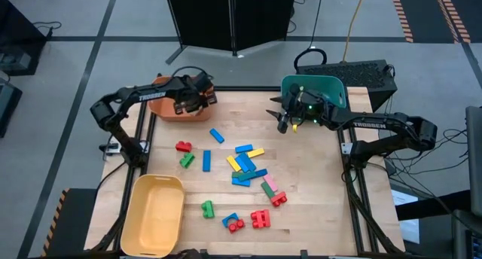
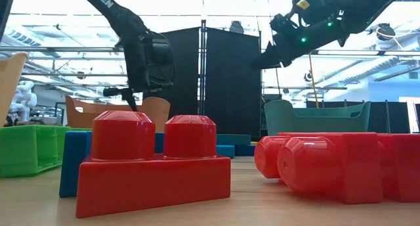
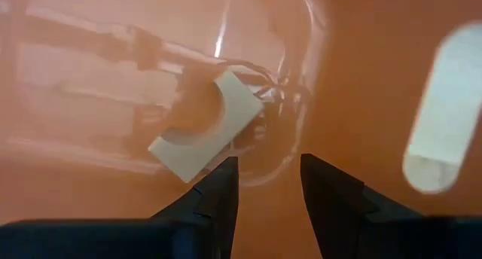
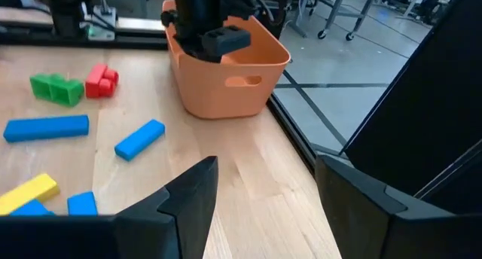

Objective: Sort blocks by size
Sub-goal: Put the brown arch block into the blue bin

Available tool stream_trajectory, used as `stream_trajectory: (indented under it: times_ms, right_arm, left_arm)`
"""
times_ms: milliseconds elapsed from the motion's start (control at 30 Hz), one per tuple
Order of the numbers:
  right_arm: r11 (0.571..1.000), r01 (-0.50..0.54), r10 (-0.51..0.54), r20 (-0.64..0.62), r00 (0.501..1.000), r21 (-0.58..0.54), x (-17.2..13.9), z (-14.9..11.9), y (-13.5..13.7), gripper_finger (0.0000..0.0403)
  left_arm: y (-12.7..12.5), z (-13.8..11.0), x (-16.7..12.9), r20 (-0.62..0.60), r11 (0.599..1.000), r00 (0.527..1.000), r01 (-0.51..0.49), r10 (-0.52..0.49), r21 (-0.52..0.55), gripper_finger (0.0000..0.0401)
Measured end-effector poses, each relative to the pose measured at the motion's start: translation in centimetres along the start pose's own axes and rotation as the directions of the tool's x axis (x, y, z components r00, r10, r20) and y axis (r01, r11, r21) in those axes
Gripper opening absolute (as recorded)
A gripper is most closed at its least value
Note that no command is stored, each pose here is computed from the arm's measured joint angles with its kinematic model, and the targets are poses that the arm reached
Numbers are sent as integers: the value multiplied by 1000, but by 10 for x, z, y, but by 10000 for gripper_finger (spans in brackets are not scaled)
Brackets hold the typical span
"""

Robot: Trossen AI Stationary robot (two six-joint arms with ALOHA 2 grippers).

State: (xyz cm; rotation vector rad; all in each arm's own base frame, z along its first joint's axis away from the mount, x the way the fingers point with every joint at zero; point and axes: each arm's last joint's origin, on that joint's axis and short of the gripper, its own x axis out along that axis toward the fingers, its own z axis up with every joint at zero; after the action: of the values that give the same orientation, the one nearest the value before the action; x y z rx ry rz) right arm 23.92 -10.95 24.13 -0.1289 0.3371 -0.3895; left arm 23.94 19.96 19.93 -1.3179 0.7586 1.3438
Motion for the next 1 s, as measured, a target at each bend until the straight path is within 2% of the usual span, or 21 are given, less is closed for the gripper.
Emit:
stream_trajectory:
  times_ms: [233,533,800,1000]
  right_arm:
    - [998,11,-13,-39,999,-69,0,-5,-5,210]
    - [990,55,-62,-53,997,-128,-1,-8,-19,210]
    - [992,42,-48,-49,998,-121,-2,-10,-27,210]
    - [992,41,-47,-49,998,-121,-2,-10,-27,210]
  left_arm:
    - [4,5,1,45,997,998,-31,34,-68,140]
    - [2,4,21,36,995,995,-87,89,-37,140]
    - [-5,5,38,26,997,997,-65,67,-42,141]
    - [1,10,41,50,993,993,-107,110,-50,141]
